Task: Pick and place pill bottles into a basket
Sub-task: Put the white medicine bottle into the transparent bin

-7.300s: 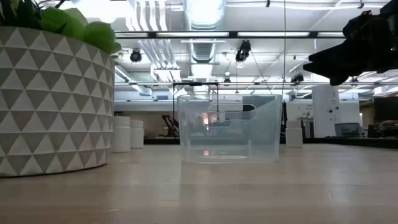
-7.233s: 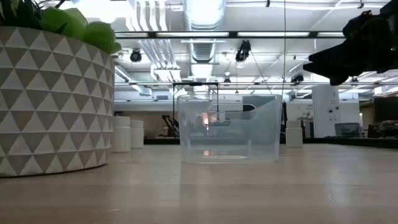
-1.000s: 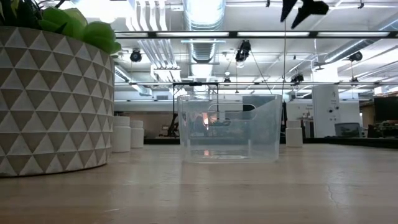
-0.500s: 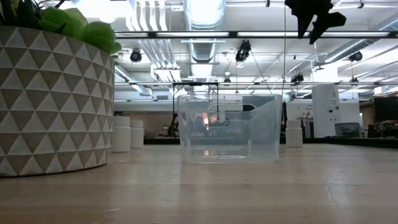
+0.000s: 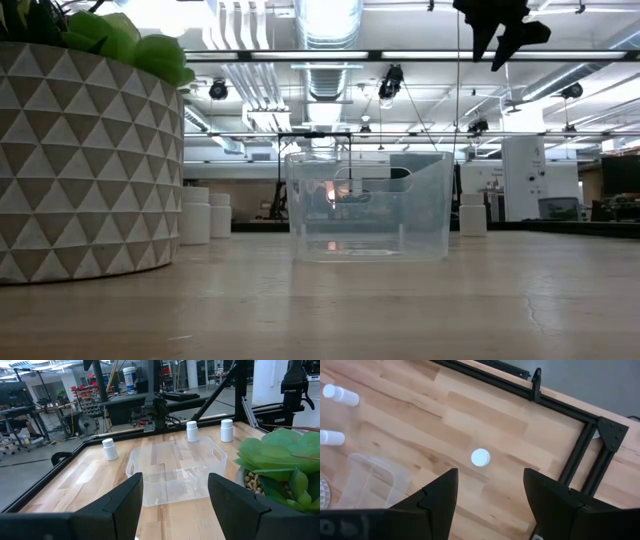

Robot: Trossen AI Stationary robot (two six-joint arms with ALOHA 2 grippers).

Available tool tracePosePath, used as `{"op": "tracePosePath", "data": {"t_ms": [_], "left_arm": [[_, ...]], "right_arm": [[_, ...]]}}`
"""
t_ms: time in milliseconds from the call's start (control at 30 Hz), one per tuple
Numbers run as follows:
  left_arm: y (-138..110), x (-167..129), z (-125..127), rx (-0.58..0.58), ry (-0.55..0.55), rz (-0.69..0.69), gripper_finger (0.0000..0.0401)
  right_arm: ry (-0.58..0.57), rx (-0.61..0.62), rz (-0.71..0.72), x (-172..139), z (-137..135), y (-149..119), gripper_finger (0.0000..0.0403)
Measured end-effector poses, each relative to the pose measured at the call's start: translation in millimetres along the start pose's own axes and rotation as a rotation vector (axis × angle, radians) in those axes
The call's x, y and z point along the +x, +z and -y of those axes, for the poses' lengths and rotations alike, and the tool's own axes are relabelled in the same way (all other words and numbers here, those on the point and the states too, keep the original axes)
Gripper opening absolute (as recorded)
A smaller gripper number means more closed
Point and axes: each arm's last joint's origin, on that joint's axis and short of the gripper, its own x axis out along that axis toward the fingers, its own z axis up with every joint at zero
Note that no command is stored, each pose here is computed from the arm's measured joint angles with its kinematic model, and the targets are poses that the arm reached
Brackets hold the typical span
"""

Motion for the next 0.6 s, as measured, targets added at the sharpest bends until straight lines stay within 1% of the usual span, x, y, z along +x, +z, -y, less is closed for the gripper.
{"op": "tracePosePath", "data": {"t_ms": [167, 333, 467, 600], "left_arm": [[0, 0, 0, 0.0, 0.0, 0.0, 0.0207], [0, 0, 0, 0.0, 0.0, 0.0, 0.0207], [0, 0, 0, 0.0, 0.0, 0.0, 0.0207], [0, 0, 0, 0.0, 0.0, 0.0, 0.0207]], "right_arm": [[-0.012, -0.009, -0.057, 17, -3, 9, 0.0215], [0.013, -0.024, -0.13, 36, -7, 19, 0.022], [0.002, -0.02, -0.169, 48, -9, 25, 0.0245], [-0.012, -0.017, -0.204, 60, -10, 30, 0.0283]]}}
